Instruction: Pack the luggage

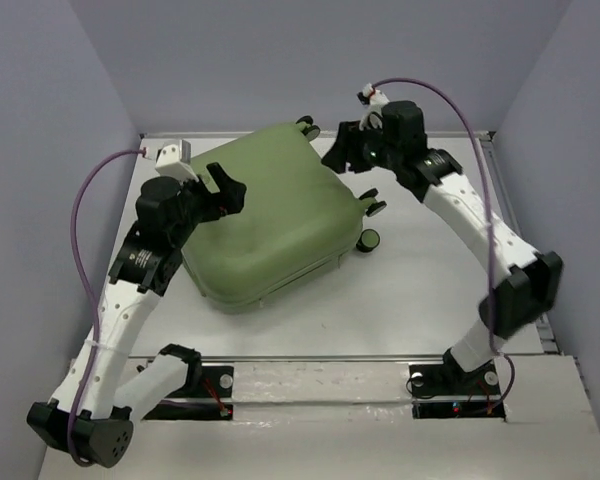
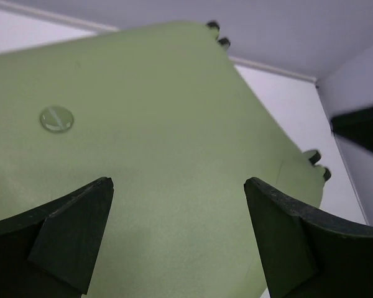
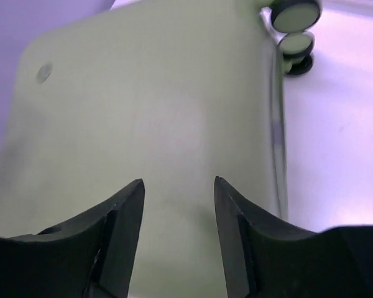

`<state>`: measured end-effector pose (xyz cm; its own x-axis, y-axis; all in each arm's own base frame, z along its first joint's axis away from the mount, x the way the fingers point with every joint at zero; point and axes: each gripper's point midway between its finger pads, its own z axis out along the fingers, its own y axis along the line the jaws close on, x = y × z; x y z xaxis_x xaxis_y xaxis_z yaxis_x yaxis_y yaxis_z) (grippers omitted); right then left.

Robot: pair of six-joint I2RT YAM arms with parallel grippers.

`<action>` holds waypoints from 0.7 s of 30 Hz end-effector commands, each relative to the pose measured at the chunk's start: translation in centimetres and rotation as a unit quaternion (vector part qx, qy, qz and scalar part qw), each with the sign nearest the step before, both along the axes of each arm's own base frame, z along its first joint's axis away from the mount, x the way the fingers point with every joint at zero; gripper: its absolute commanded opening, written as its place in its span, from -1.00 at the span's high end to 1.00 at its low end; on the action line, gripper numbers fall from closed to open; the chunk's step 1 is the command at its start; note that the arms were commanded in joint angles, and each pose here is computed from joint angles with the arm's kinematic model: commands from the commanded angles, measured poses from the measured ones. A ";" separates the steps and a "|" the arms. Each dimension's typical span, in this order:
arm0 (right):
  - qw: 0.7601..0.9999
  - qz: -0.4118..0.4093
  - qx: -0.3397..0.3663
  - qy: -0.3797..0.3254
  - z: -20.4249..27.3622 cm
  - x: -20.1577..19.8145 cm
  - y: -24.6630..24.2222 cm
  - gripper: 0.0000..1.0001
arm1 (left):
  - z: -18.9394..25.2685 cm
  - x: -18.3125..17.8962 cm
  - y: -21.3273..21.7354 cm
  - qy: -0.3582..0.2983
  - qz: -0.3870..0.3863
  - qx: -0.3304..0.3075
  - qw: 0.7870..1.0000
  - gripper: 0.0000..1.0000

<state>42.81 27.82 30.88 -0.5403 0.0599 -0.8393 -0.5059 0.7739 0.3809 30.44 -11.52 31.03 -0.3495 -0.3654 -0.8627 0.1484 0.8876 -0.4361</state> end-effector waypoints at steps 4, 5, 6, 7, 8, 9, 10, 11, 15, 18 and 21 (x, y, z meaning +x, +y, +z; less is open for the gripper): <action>0.993 0.090 0.055 -0.049 -0.5 -14.9 0.9 0.86 | 6.4 3.8 5.2 -0.058 0.065 0.001 0.996 -0.98; 0.993 0.101 0.053 -0.040 -1.6 -16.1 1.0 0.86 | 6.6 4.5 6.3 -0.059 0.082 -0.004 0.995 -0.98; 0.994 0.100 0.042 -0.023 -3.8 -17.3 0.5 0.86 | 5.9 5.5 6.8 -0.046 0.083 -0.007 0.995 -0.98; 0.994 0.099 0.040 -0.010 -4.9 -17.9 0.5 0.86 | 5.8 6.1 7.8 -0.041 0.100 -0.006 0.994 -0.98; 0.994 0.103 0.035 0.001 -5.9 -18.5 0.6 0.86 | 5.8 6.5 9.8 -0.034 0.131 -0.006 0.991 -0.98; 0.994 0.104 0.023 0.022 -8.2 -19.1 0.1 0.86 | 5.2 6.9 10.1 -0.024 0.132 -0.015 0.991 -0.98; 0.995 0.096 0.017 0.031 -9.2 -19.3 -0.2 0.86 | 5.0 6.9 10.5 -0.025 0.135 -0.020 0.990 -0.98; 0.996 0.085 0.010 0.036 -10.1 -19.2 -0.7 0.86 | 3.6 6.9 11.1 -0.015 0.146 -0.021 0.989 -0.98; 0.998 0.047 -0.018 0.037 -12.4 -18.3 -1.8 0.86 | 1.3 6.9 16.1 -0.018 0.236 -0.047 0.970 -0.98; 0.996 0.075 -0.013 0.042 -12.6 -17.9 -0.3 0.86 | -1.1 8.7 19.1 0.008 0.270 -0.071 0.960 -0.98; 0.995 0.089 0.008 0.033 -12.6 -17.9 0.5 0.86 | -3.1 12.4 20.3 0.050 0.251 -0.092 0.962 -0.98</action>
